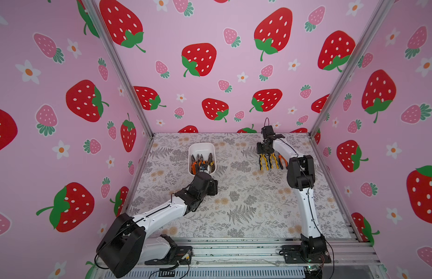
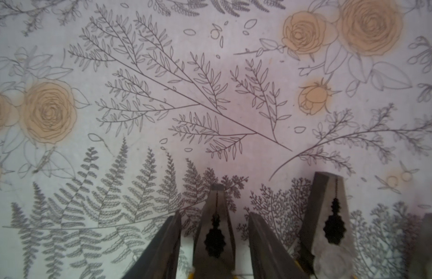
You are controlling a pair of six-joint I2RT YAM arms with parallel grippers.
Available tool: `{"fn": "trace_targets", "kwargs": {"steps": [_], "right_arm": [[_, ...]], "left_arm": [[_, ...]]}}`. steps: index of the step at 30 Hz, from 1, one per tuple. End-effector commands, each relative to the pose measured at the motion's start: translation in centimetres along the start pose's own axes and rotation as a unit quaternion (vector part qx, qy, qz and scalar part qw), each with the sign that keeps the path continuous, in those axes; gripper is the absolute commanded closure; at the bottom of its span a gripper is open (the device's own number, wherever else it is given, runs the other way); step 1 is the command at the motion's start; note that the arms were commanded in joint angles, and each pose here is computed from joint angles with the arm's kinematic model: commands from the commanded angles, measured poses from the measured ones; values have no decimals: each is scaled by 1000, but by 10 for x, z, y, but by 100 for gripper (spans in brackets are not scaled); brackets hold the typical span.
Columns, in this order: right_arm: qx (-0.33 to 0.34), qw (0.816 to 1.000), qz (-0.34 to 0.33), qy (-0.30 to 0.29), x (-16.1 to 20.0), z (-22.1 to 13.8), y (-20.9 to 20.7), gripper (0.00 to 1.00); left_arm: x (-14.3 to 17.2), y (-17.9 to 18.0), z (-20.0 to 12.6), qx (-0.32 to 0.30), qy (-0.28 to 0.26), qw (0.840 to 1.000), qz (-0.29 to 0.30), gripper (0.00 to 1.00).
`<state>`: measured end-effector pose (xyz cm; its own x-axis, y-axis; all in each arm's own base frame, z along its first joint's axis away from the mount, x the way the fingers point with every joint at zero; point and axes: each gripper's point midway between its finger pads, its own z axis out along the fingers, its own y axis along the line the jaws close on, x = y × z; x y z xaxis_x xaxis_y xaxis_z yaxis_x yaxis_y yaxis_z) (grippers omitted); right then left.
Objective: Take the pliers out of the storage box
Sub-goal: Place the pliers at the center of the board.
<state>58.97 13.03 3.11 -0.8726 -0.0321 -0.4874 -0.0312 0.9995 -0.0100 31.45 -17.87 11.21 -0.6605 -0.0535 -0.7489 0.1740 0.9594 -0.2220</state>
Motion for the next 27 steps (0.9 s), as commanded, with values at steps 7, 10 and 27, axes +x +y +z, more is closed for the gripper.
{"fn": "trace_targets", "kwargs": {"steps": [7, 10, 27], "right_arm": [[-6, 995, 2, -102, -52, -83, -2, 51], [-12, 989, -5, -148, -67, -133, 4, 52], [-155, 967, -74, -190, 150, -240, 108, 53]], "left_arm": [[-15, -7, 0, 7, -11, 1000, 1, 32], [-15, -8, 0, 10, -10, 1000, 3, 32], [-13, -11, -7, 26, -14, 1000, 3, 36]]}}
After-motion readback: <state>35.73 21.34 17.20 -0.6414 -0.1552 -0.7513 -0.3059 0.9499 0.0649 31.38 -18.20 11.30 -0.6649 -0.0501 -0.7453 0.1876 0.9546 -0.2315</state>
